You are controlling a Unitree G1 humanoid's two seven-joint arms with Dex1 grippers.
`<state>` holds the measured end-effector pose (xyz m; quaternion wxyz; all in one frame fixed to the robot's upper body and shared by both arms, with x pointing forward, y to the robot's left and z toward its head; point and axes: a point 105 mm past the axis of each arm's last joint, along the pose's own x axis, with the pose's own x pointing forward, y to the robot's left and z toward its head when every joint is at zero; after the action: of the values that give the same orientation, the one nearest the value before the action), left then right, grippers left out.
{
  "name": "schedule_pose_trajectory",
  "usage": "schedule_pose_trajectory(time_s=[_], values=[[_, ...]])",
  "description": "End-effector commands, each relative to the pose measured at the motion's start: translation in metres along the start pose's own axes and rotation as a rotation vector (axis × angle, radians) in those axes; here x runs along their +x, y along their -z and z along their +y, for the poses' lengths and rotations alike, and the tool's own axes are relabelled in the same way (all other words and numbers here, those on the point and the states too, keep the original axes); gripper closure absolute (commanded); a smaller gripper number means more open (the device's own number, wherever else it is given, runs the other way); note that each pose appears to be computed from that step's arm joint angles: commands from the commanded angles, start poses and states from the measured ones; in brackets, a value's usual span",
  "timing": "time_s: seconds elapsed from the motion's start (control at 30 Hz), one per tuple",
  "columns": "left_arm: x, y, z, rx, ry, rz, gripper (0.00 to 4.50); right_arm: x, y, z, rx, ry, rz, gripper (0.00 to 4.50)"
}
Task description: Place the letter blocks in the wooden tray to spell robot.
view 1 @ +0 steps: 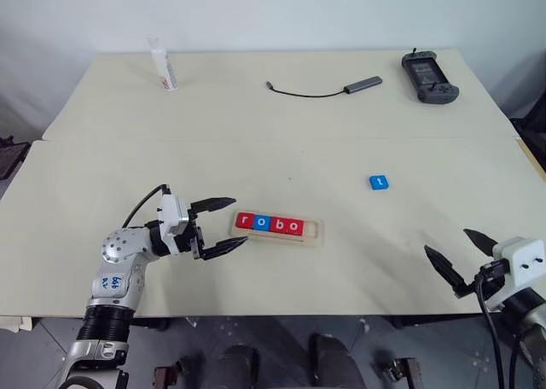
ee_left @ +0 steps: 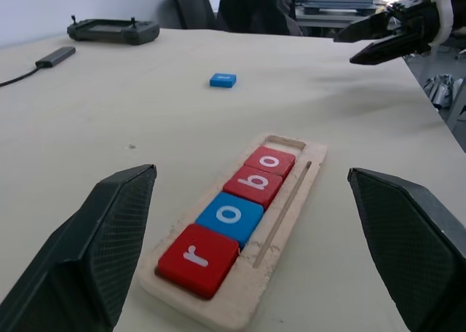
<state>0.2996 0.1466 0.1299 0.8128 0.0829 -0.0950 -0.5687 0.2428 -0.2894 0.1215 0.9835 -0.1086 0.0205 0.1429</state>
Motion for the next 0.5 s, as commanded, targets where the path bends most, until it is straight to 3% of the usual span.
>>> schedule_pose_trajectory(time_s=[0.03, 0.37, 0.5], values=[[0.002, -0.012, 0.002, 0.058, 0.018, -0.02, 0.0, 0.033, -0.029, 0.003, 0.018, -0.045, -0.02, 0.02], [0.005, -0.018, 0.0, 0.086, -0.026, -0.039, 0.0, 0.113, -0.063, 0.001, 0.115, -0.076, 0.203, 0.02], [0.007, -0.019, -0.005, 0.089, -0.041, -0.049, 0.0, 0.138, -0.058, -0.001, 0.107, -0.028, 0.288, 0.02]])
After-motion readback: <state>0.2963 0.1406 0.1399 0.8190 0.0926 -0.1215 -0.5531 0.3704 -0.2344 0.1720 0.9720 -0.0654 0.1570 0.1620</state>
